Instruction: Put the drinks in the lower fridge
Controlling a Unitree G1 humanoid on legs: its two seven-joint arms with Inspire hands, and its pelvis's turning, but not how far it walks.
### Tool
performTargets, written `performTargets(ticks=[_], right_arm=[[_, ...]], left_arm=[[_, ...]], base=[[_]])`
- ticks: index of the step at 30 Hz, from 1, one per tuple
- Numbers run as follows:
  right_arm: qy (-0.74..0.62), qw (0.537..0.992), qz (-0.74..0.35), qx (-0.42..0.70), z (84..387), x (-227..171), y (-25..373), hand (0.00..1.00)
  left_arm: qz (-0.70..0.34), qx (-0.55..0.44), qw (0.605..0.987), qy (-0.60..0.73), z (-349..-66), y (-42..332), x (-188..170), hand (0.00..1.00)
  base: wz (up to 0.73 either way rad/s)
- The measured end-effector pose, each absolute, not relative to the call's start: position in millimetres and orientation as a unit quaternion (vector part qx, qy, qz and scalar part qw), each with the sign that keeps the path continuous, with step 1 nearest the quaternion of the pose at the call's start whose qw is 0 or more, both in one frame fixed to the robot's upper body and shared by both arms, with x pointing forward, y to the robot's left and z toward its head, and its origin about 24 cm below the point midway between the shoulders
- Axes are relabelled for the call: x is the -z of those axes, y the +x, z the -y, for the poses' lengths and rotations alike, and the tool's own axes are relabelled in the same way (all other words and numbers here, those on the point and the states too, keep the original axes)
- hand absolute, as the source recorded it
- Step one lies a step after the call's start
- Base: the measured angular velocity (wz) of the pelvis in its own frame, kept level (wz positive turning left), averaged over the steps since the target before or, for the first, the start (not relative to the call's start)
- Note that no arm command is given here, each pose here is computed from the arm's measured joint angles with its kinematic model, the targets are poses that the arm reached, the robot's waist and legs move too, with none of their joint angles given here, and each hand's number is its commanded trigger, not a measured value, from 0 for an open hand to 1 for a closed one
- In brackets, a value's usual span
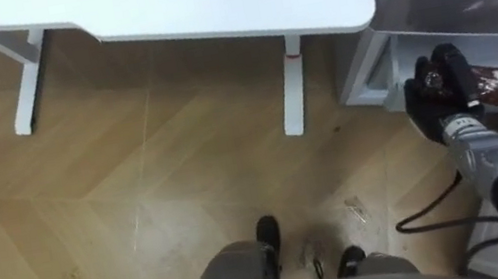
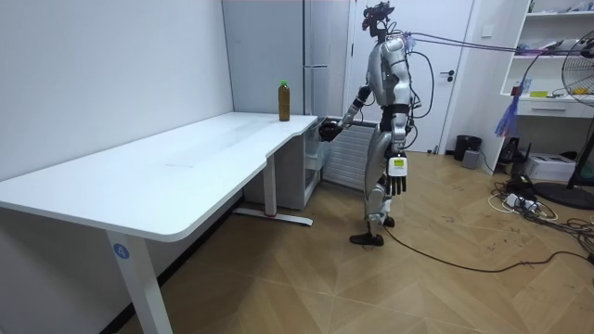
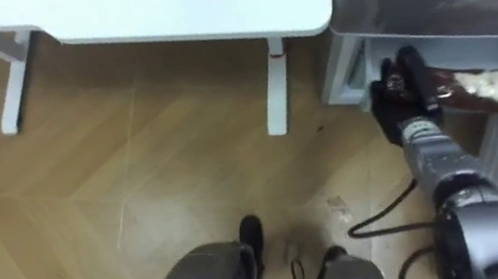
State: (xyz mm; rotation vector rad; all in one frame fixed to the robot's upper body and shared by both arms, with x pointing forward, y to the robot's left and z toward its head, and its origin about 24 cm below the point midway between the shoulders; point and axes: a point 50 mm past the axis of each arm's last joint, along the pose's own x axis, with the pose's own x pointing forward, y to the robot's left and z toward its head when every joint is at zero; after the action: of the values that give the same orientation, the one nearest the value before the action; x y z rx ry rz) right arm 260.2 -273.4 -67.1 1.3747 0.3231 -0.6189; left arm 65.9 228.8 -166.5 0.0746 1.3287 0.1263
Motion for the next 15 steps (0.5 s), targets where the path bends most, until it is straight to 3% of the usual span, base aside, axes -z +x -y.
performTargets(ticks=[5, 15], right_arm=[[0.605, 0.732, -0.133, 0.284, 293, 48, 273, 1.0], [0.609, 0.734, -0.114, 0.276, 298, 17, 301, 1.0]], left_arm=[[-0.587, -0.065, 0.806, 0.033, -231, 85, 163, 0.0], [-0.57, -0.097, 0.815, 0.028, -243, 92, 158, 0.0]], base=[[-0.03], [0.07]])
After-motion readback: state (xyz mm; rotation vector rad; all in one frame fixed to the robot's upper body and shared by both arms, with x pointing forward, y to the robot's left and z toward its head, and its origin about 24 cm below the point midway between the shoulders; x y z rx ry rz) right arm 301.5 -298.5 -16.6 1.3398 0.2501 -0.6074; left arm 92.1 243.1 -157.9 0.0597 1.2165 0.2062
